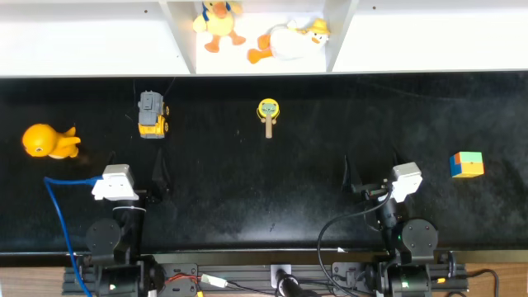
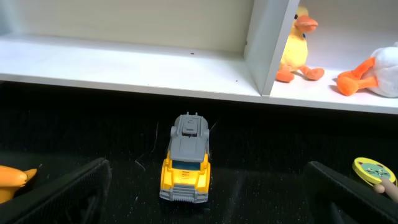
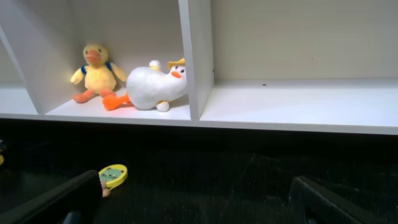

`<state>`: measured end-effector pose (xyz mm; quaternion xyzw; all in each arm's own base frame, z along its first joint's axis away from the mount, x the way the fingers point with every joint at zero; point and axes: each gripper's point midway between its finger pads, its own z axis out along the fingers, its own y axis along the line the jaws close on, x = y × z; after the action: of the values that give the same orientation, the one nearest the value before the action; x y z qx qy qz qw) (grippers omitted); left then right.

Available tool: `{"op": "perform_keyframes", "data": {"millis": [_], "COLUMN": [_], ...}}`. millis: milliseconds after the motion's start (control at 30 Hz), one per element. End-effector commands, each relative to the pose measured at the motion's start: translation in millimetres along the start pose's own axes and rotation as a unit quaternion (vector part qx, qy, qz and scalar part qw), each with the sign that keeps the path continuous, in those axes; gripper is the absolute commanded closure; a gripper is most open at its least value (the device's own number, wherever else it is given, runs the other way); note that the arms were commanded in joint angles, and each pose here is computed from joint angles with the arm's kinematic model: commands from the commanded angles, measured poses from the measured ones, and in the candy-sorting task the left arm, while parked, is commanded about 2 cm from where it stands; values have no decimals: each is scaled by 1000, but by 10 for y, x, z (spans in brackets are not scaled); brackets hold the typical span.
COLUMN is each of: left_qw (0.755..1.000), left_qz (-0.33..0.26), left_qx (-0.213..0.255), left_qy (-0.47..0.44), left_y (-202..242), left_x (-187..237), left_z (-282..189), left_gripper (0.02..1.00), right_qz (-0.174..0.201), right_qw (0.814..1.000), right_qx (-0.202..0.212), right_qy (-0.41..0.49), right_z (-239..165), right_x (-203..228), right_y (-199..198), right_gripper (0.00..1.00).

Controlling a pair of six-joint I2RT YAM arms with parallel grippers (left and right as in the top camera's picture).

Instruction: Store Toys

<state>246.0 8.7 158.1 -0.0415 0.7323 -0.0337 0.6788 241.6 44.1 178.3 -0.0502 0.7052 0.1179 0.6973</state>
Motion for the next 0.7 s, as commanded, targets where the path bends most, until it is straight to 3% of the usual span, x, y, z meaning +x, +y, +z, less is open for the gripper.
{"op": "perform_keyframes", "data": {"millis": [33,200,367,600,700], "left_qw": [1000,1000,998,996,989], "left_qz": [-2,-2,17,17,58], "left_qx": [-11,7,21,-90,-131], "left_qy": [-5,-9,-49,-5,36], "left_y": [39,-23,-96,207,325], "left_x": [-12,-32,-367,-984,-1245], "left_z": [-4,-5,-65,-337,-420], "left_gripper": [20,23,20,23,25], "right_qz": [2,2,2,2,2], "right_qw": [1000,1000,1000,1000,1000], "right_qx": [2,2,2,2,2], "right_qy": [-1,-1,-1,-1,-1], "right_z": [4,4,4,4,4], "right_x": [31,31,31,31,31], "right_y": [-7,-7,-7,-7,-7], "right_gripper": [5,7,5,5,5]}}
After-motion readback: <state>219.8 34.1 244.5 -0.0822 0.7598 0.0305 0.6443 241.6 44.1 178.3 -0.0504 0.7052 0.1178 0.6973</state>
